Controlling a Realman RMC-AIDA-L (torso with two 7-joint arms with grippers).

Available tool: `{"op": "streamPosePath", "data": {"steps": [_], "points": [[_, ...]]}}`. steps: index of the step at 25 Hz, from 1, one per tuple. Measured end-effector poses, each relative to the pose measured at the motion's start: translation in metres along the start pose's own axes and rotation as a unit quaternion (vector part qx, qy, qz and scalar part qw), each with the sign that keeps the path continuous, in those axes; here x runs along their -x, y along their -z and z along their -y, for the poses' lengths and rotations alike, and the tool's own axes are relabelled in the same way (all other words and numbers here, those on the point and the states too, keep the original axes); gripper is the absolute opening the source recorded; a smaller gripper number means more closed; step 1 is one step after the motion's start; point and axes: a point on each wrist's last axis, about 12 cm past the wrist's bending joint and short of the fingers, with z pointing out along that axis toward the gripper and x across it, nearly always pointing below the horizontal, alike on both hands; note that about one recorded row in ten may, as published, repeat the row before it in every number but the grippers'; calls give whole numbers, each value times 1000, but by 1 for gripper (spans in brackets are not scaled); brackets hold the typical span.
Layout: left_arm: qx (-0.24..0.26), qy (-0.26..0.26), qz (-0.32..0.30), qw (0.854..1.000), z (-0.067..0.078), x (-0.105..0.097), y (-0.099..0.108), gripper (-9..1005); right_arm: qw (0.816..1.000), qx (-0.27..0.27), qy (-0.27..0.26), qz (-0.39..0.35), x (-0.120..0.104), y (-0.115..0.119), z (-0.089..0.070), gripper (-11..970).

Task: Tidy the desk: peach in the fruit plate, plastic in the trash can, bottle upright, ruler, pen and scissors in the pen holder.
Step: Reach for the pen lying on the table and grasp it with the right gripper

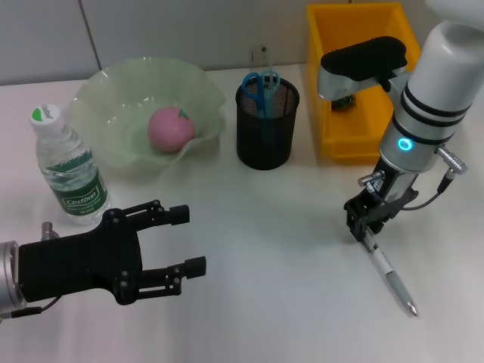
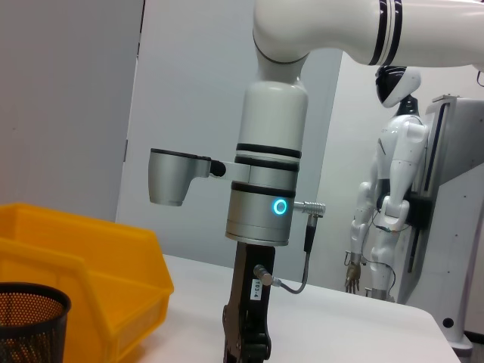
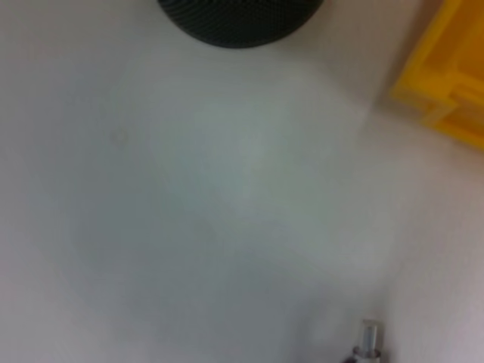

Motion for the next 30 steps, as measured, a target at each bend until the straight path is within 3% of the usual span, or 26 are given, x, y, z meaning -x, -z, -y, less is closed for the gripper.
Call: {"op": "streamPosePath", "data": {"steps": [30], "points": [[-2,-4,1,1000,0,2,1,793,1000,-2,8,-5,-1,-4,-4,247]]}}
